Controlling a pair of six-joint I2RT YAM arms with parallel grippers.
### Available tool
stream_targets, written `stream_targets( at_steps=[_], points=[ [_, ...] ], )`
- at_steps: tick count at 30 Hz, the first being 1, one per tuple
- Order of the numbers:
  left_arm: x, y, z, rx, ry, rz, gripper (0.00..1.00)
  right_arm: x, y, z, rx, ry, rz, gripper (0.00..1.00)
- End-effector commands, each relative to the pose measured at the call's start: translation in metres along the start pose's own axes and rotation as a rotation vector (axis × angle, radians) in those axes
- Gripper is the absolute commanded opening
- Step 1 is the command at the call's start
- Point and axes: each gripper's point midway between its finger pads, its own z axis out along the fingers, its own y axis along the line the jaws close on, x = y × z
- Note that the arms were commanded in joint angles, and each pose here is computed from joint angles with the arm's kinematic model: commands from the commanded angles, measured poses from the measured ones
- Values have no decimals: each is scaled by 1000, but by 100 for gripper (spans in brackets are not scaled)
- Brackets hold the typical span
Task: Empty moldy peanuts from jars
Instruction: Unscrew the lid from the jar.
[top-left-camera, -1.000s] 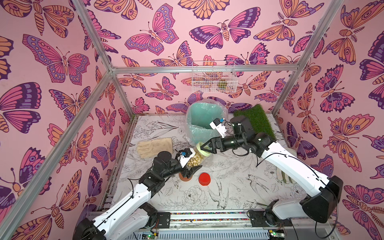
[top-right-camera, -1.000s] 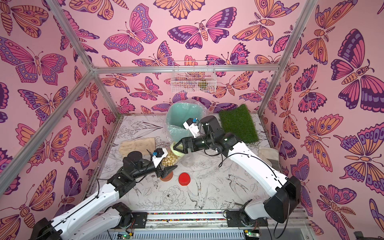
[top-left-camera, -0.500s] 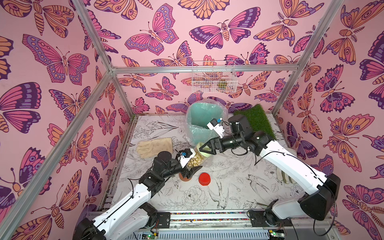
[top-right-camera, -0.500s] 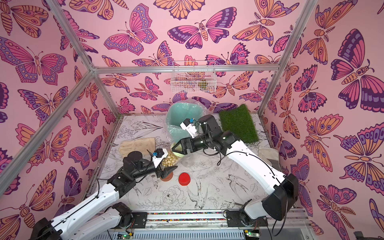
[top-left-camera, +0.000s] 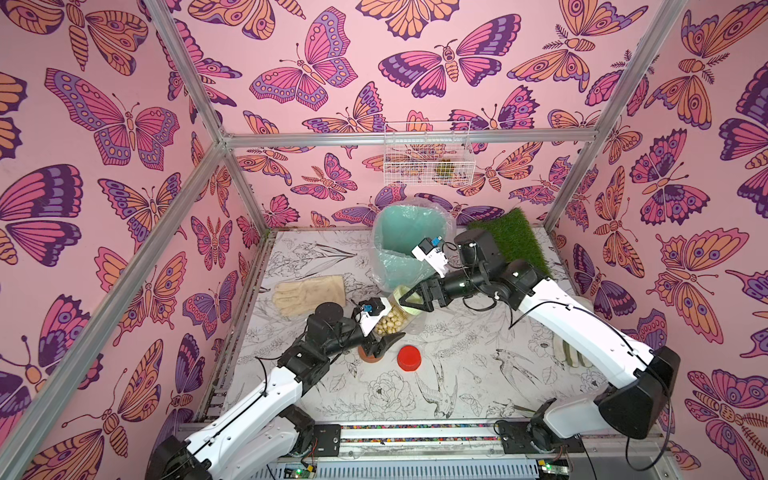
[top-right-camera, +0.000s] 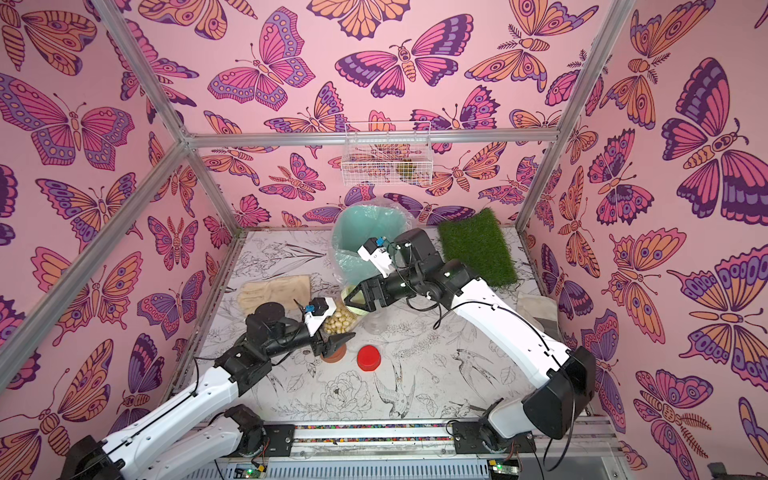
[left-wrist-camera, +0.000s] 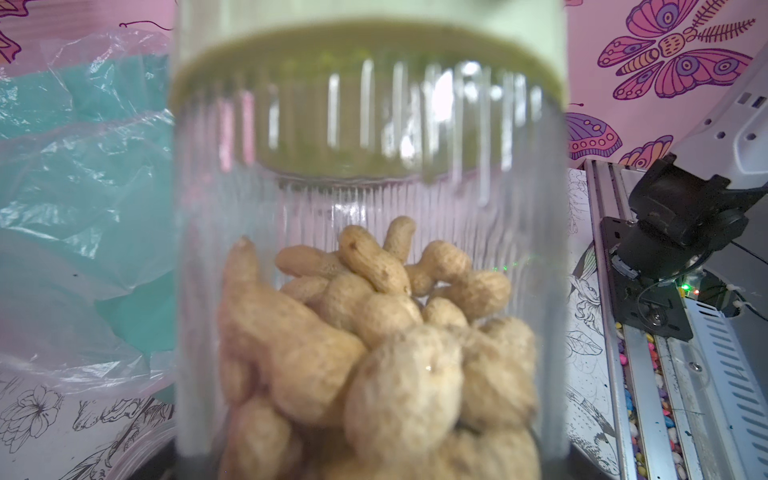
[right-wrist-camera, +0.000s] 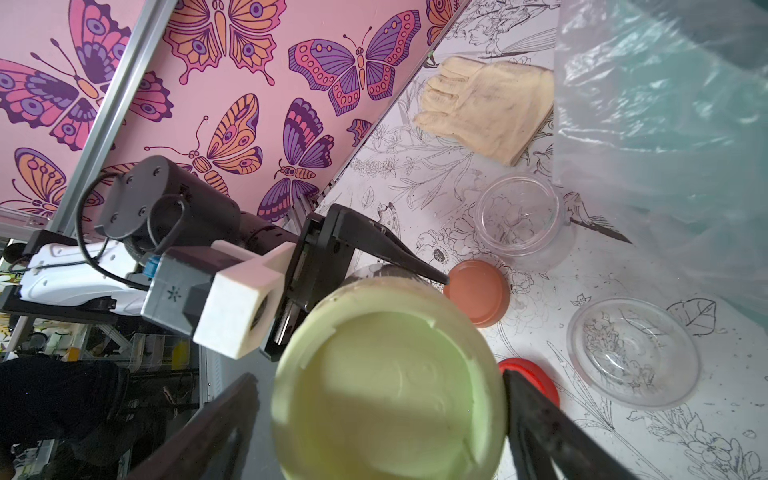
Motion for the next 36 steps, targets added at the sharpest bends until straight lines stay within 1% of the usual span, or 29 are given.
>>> stream_targets(
  at_steps=[1, 11, 17, 21, 23, 26, 30, 31, 33, 36],
  points=[
    [-42, 2, -8, -5, -128, 65, 0, -1, 5, 0, 0, 9, -36, 91],
    [-41, 2, -7, 1, -124, 59, 0, 1, 4, 1, 7, 18, -43, 98],
    [-40, 2, -7, -1, -123, 58, 0, 2, 1, 6, 28, 52, -39, 94],
    [-40, 2, -7, -3, -124, 59, 0, 1, 3, 4, 26, 45, -50, 91],
    [-40, 2, -7, -4, -123, 57, 0, 0, 3, 3, 24, 39, -57, 88],
    [-40, 1, -7, 0, -122, 55, 0, 2, 2, 4, 24, 41, -75, 81],
    [-40, 0, -7, 9, -124, 51, 0, 6, 6, 3, -21, 44, -165, 74],
    [-40, -1, -7, 12, -125, 50, 0, 7, 9, 2, -47, 42, -206, 72],
    [-41, -2, -7, 16, -126, 50, 0, 8, 12, 0, -71, 37, -279, 71],
    [-41, -4, -8, 28, -124, 46, 0, 12, 14, -3, -110, 36, -410, 67]
  ],
)
